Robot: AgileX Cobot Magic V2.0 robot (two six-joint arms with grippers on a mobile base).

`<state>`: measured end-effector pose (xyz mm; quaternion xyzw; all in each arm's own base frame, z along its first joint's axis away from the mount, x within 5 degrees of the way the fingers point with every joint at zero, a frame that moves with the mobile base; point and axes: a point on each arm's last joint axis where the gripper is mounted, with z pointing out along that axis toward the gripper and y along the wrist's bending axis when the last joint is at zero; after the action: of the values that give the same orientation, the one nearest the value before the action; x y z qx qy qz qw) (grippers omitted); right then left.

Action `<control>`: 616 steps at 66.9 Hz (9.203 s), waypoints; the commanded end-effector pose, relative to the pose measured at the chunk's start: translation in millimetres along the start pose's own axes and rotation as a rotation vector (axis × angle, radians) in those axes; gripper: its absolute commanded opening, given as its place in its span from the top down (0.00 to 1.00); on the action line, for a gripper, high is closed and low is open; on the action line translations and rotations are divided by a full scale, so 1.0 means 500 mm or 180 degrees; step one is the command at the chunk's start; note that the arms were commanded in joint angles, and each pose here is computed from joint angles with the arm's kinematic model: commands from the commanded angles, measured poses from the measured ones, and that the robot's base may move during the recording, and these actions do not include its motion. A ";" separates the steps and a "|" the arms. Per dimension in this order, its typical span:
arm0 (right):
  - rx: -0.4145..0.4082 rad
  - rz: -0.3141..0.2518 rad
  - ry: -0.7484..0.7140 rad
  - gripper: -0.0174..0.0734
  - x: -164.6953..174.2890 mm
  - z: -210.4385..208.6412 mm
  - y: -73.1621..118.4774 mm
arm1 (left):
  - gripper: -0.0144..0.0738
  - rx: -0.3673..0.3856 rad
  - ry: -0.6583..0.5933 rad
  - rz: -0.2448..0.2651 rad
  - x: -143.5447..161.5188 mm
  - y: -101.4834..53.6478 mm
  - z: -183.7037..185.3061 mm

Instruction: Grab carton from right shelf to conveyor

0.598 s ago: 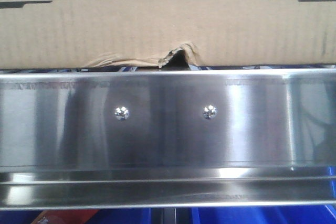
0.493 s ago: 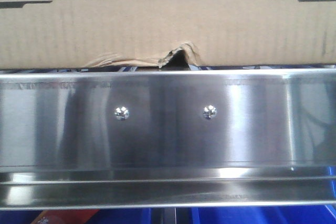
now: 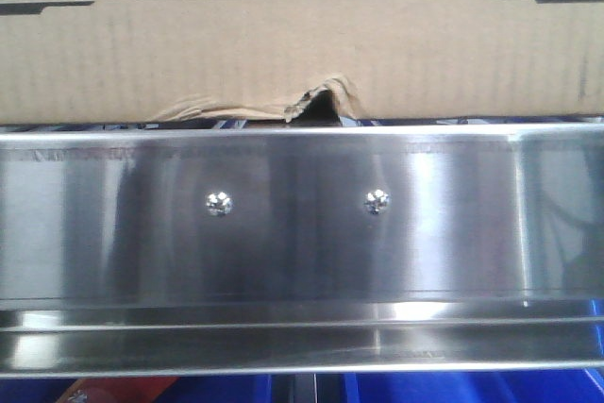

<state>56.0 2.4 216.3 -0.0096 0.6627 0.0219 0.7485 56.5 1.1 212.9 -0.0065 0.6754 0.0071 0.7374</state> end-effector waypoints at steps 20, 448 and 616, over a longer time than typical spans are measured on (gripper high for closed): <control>0.0014 -0.0036 -0.0111 0.89 -0.006 -0.001 -0.001 | 0.85 0.0008 -0.0112 0.0020 -0.007 0.000 -0.001; -0.0616 0.0193 0.2442 0.89 -0.527 0.340 0.060 | 0.78 0.0282 0.2010 -0.0250 -0.603 -0.020 0.324; -0.0757 0.0231 0.1719 0.89 -0.639 0.237 0.062 | 0.86 0.0538 0.1477 -0.0387 -0.677 -0.035 0.213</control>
<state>150.7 33.4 532.0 -0.0795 0.8651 0.1162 0.4815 147.2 -10.0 545.6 0.0067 0.8534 -0.0689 0.5166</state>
